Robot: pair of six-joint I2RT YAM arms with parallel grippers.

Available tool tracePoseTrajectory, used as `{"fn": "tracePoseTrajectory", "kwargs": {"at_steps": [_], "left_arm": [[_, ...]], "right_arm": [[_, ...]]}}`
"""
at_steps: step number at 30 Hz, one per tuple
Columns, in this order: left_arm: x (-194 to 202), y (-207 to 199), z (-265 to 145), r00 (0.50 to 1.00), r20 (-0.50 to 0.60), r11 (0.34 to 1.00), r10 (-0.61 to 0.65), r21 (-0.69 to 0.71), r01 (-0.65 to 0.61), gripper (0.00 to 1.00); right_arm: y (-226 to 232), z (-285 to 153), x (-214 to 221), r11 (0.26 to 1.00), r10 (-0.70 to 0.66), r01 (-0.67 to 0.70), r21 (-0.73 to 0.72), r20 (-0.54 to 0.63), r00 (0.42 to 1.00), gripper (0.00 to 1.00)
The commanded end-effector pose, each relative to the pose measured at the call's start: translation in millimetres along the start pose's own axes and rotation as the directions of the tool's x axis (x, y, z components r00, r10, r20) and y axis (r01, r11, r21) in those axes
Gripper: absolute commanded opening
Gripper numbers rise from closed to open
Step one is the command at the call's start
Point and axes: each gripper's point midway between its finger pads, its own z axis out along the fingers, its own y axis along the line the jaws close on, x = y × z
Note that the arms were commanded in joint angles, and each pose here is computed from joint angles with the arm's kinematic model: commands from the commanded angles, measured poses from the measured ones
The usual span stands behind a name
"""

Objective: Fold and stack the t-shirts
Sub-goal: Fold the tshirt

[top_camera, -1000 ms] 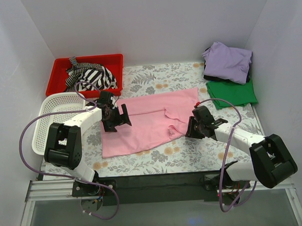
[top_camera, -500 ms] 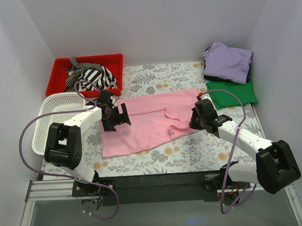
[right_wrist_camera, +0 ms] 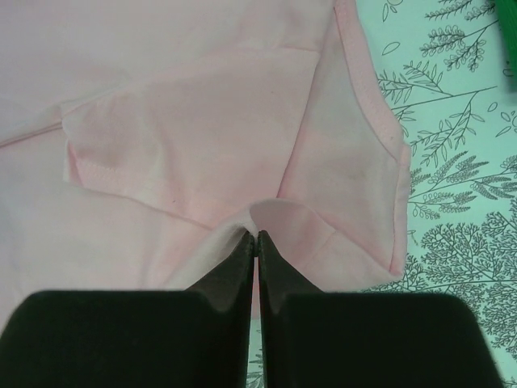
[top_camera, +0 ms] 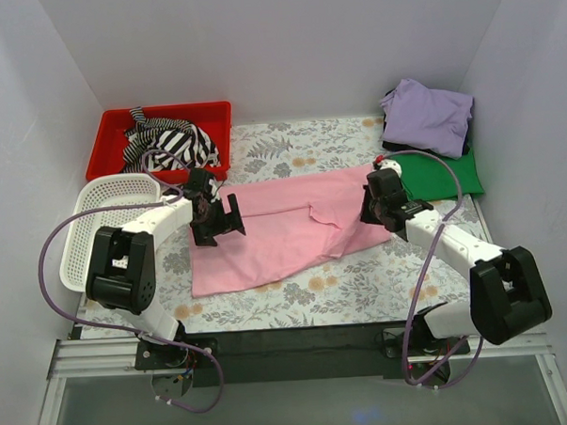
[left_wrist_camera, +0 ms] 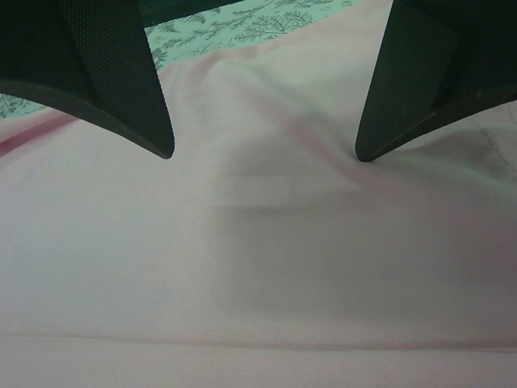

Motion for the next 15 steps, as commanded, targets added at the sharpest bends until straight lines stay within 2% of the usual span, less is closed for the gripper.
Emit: {"fn": "tracePoseTrajectory", "kwargs": {"at_steps": [1, 5, 9, 15], "left_arm": [[-16, -6, -10, 0.999, 0.047, 1.0, 0.027, -0.002, -0.027, 0.95], [-16, -5, -15, 0.998, 0.049, 0.999, 0.036, -0.01, -0.036, 0.95], [-7, -7, -31, 0.998, 0.055, 1.0, -0.011, 0.0, 0.011, 0.95], [29, 2, -50, 0.995, 0.003, 0.995, -0.102, -0.009, 0.102, 0.95]], "right_arm": [[9, 4, -45, 1.0, -0.024, 0.024, -0.003, 0.104, 0.994, 0.07], [11, 10, -58, 1.0, -0.029, 0.03, -0.007, 0.111, 0.993, 0.07], [14, 14, -56, 0.999, -0.029, 0.032, -0.026, 0.092, 0.995, 0.07], [17, 12, -46, 0.997, -0.041, 0.045, -0.062, 0.066, 0.997, 0.07]]}}
